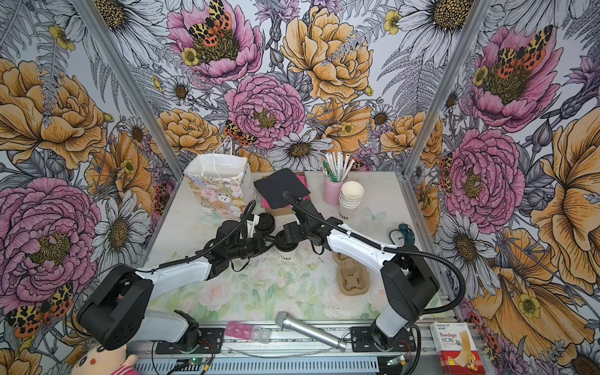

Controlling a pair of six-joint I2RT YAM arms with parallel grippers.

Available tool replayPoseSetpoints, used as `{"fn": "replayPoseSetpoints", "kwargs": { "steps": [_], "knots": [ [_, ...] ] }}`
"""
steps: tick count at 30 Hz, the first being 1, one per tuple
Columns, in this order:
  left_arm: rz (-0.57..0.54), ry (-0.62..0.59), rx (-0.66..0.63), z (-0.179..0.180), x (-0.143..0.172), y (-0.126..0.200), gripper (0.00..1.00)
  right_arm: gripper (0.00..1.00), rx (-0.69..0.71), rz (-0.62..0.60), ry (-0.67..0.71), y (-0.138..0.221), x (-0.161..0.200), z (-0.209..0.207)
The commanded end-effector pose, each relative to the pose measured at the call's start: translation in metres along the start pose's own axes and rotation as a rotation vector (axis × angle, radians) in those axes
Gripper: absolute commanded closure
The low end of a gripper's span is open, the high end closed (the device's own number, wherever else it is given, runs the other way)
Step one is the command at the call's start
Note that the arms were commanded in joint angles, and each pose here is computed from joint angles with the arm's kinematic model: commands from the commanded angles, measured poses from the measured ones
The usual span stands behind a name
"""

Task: Pack a coffee takeout order
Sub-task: Close the lid on the coffee cup.

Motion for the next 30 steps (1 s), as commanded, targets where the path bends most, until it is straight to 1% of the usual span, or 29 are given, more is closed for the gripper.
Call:
{"fn": "replayPoseSetpoints", "kwargs": {
  "steps": [1,7,12,15,17,20,23,24,27,30],
  "knots": [
    [0.156,0.033,-0.226,0.056,0.051,-0.007,0.8,0.08,0.043,0.285,0.035,-0.022,0.075,-0.011],
    [0.169,0.043,-0.26,0.066,0.061,-0.005,0.81,0.09,0.022,0.276,0.014,-0.021,0.078,-0.009],
    [0.171,0.036,-0.249,0.06,0.056,-0.007,0.8,0.09,0.013,0.27,0.012,-0.022,0.074,-0.008],
    [0.146,0.001,-0.21,0.041,0.042,-0.004,0.71,0.09,0.011,0.261,0.017,-0.021,0.07,-0.007],
    [0.116,-0.03,-0.177,0.022,0.028,0.001,0.57,0.09,0.01,0.256,0.021,-0.02,0.068,-0.007],
    [0.075,-0.093,-0.149,-0.003,0.008,0.012,0.41,0.09,0.007,0.246,0.023,-0.019,0.064,-0.007],
    [0.043,-0.139,-0.15,-0.018,-0.007,0.025,0.33,0.09,-0.002,0.232,0.031,-0.017,0.059,-0.005],
    [0.029,-0.143,-0.15,-0.021,-0.012,0.03,0.32,0.09,-0.007,0.227,0.033,-0.016,0.056,-0.004],
    [-0.023,-0.141,-0.141,-0.025,-0.025,0.045,0.29,0.09,-0.025,0.202,0.046,-0.012,0.047,-0.001],
    [-0.077,-0.129,-0.138,-0.021,-0.035,0.061,0.24,0.08,-0.049,0.16,0.064,-0.004,0.032,0.005]
  ]
}}
Point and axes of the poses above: each gripper's point midway between its finger pads, its own y axis back along the fingers, its own z axis along the line the jaws close on, x = y × z, the point moved 5 cm from there along y, back along the fingers, and after that the axes turned 3 degrees about -y, right-handed, at the moved point
